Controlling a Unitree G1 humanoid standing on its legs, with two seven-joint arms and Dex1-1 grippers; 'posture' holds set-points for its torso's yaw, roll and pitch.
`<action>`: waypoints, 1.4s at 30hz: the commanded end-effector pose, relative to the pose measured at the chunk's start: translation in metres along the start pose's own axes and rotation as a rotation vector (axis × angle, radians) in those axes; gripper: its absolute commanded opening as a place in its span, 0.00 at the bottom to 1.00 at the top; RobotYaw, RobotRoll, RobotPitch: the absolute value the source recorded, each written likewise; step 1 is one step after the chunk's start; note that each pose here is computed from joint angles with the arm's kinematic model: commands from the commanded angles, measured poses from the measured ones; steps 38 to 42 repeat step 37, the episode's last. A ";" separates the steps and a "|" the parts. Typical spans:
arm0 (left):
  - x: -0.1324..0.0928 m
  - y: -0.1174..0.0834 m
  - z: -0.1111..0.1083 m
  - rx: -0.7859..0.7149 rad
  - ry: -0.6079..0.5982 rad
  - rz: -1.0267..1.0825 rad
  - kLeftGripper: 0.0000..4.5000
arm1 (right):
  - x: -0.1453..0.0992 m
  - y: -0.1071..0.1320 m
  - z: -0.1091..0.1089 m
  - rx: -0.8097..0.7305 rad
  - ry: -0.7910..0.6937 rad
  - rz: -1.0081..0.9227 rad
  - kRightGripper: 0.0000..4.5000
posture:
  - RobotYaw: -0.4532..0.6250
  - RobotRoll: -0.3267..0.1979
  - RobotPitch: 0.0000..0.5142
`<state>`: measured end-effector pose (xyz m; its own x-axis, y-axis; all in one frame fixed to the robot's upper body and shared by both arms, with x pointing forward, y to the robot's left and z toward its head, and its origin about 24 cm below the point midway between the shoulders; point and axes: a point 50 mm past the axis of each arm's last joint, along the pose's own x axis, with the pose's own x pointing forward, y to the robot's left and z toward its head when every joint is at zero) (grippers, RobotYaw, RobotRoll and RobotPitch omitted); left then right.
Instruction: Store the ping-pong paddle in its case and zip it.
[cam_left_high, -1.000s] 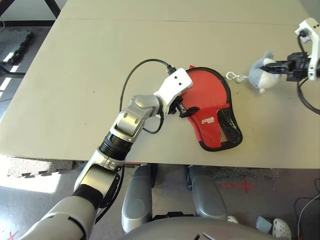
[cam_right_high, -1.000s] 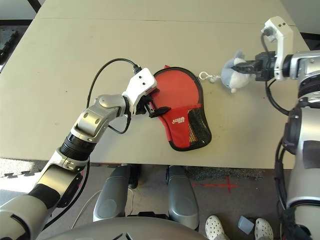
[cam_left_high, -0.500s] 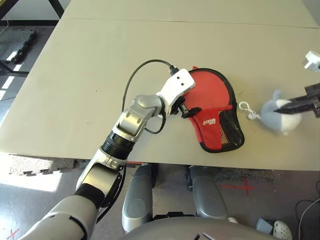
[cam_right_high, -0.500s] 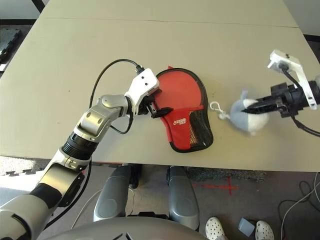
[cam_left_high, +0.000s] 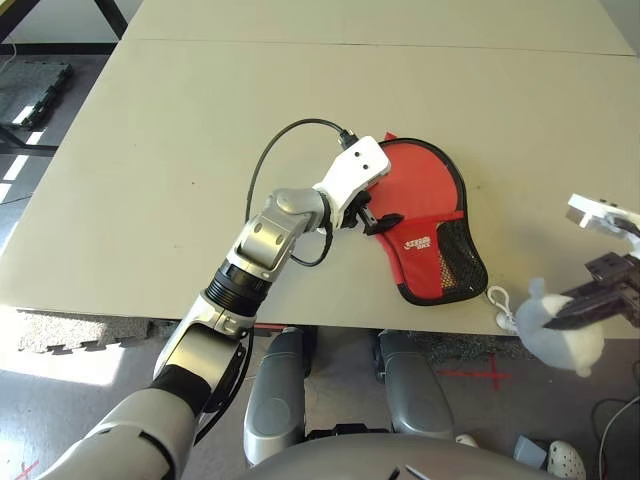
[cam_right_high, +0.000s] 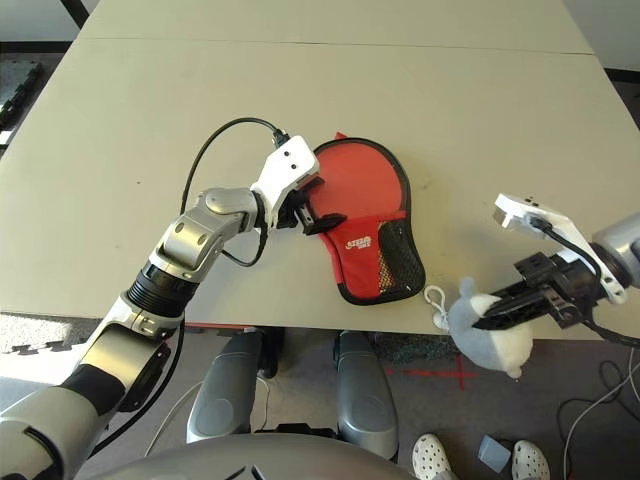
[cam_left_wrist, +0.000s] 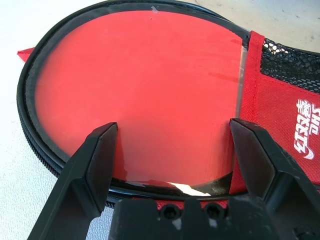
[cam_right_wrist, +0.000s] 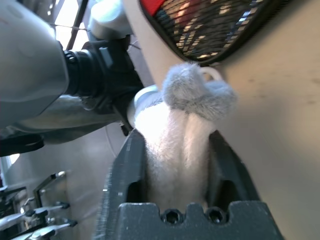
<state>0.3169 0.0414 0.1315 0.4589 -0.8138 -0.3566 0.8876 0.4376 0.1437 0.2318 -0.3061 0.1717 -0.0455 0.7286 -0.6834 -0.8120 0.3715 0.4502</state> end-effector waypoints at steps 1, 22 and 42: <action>0.003 -0.004 -0.023 -0.062 0.096 -0.029 1.00 | -0.017 0.002 0.011 -0.014 -0.056 -0.048 0.68 | 0.33 0.62 0.53; -0.114 0.100 0.019 -0.270 -0.437 0.590 1.00 | -0.065 -0.089 0.048 -0.021 -1.033 -0.950 1.00 | 0.39 0.62 0.53; -0.185 0.124 -0.065 -0.282 -0.453 1.291 1.00 | -0.063 -0.111 -0.007 0.243 -1.194 -1.518 1.00 | 0.43 0.62 0.55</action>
